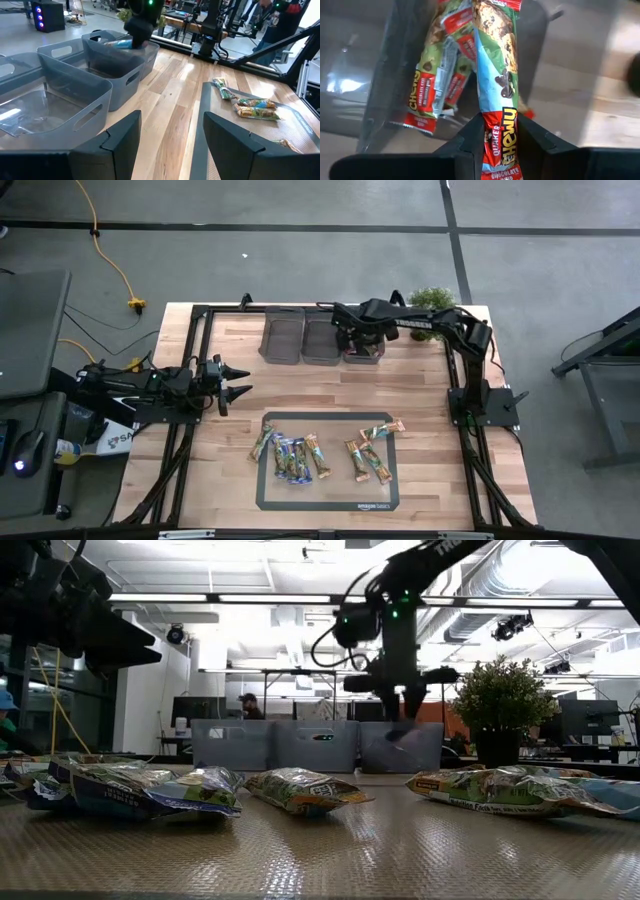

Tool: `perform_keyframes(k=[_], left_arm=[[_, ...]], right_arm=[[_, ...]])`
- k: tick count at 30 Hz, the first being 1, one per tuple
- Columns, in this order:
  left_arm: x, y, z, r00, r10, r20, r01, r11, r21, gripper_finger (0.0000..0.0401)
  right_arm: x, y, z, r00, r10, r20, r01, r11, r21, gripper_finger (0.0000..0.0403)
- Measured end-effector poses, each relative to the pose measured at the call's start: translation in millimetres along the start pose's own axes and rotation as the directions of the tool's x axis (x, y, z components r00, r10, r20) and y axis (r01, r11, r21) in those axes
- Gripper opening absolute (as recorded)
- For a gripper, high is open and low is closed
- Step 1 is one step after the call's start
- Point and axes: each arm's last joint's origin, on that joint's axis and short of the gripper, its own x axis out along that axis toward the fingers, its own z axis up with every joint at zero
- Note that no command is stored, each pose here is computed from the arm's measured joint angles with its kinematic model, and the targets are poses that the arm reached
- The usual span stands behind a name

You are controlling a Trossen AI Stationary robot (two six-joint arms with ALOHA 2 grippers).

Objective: Pick and place Granola Bars by type
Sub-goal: Put the red granola bar into the right black bin

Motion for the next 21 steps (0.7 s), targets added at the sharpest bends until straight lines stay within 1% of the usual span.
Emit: perform_keyframes(k=[4, 7, 10, 15, 21], left_arm=[[0, 0, 0, 1.0, 0.0, 0.0, 0.0, 1.0, 0.0, 0.0211], [0, 0, 0, 1.0, 0.0, 0.0, 0.0, 1.0, 0.0, 0.0211], [0, 0, 0, 1.0, 0.0, 0.0, 0.0, 1.0, 0.0, 0.0211], [0, 0, 0, 1.0, 0.0, 0.0, 0.0, 1.0, 0.0, 0.0211], [0, 0, 0, 1.0, 0.001, 0.0, -0.001, 1.0, 0.0, 0.0211]], right_arm=[[17, -2, 0, 0.997, 0.067, -0.029, -0.067, 0.998, 0.021, 0.0078], [24, -4, -1, 0.996, 0.078, -0.038, -0.077, 0.996, 0.046, 0.0078], [24, -4, -1, 0.996, 0.082, -0.031, -0.081, 0.996, 0.035, 0.0083], [23, -1, 1, 0.994, 0.11, -0.017, -0.11, 0.994, 0.002, 0.0116], [23, -1, 1, 0.994, 0.105, -0.013, -0.105, 0.994, -0.008, 0.0161]])
